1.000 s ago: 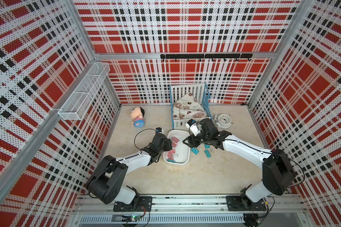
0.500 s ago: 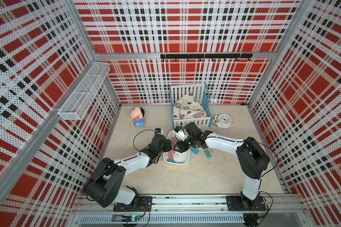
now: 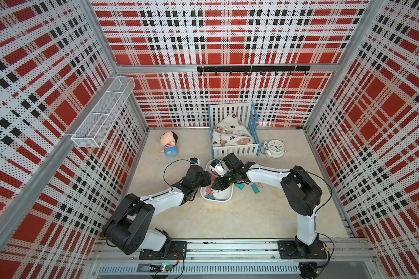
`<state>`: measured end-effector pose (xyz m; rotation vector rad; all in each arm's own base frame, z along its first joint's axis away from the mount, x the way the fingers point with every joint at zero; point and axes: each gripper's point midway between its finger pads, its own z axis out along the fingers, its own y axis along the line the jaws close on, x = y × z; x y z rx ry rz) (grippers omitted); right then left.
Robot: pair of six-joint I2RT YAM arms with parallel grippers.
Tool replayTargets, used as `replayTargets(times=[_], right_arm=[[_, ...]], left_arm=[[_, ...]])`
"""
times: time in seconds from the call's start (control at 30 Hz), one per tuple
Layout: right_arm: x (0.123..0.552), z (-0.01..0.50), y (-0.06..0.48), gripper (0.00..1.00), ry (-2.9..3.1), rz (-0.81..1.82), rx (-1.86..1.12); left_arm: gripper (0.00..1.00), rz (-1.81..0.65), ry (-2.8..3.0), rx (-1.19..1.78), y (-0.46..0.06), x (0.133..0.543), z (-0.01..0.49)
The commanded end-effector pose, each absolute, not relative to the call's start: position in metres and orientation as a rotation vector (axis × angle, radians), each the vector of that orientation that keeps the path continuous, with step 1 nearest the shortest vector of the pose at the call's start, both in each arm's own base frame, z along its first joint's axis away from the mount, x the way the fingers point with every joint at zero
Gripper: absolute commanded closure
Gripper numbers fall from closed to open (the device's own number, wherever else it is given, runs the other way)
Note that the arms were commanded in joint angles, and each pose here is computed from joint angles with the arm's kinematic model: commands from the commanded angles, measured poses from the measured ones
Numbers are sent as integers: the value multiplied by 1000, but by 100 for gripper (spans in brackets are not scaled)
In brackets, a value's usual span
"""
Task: Take out the binder clips from the storage box
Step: Pick up the binder clip from the storage box.
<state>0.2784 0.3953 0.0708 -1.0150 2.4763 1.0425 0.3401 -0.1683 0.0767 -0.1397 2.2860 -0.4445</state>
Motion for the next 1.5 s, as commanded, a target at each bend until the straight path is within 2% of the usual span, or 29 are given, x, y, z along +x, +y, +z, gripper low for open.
replayTargets(times=[0.0, 0.1, 0.27, 0.8, 1.13, 1.47], right_arm=[[276, 75, 400, 82, 2473, 1060, -1040], [276, 80, 400, 92, 2470, 1057, -1048], [278, 96, 396, 99, 2442, 1039, -1050], [317, 157, 332, 100, 2360, 890, -877], [356, 183, 237, 100, 2352, 774, -553], [360, 171, 140, 99, 2387, 729, -153]], left_arm=[[33, -430, 2279, -144, -166, 338, 76], [33, -430, 2278, -141, -167, 339, 77], [33, -425, 2276, -140, -167, 341, 78], [33, -421, 2275, -129, -169, 344, 81], [33, -416, 2277, -129, -169, 347, 81], [33, -412, 2276, -120, -170, 348, 83]])
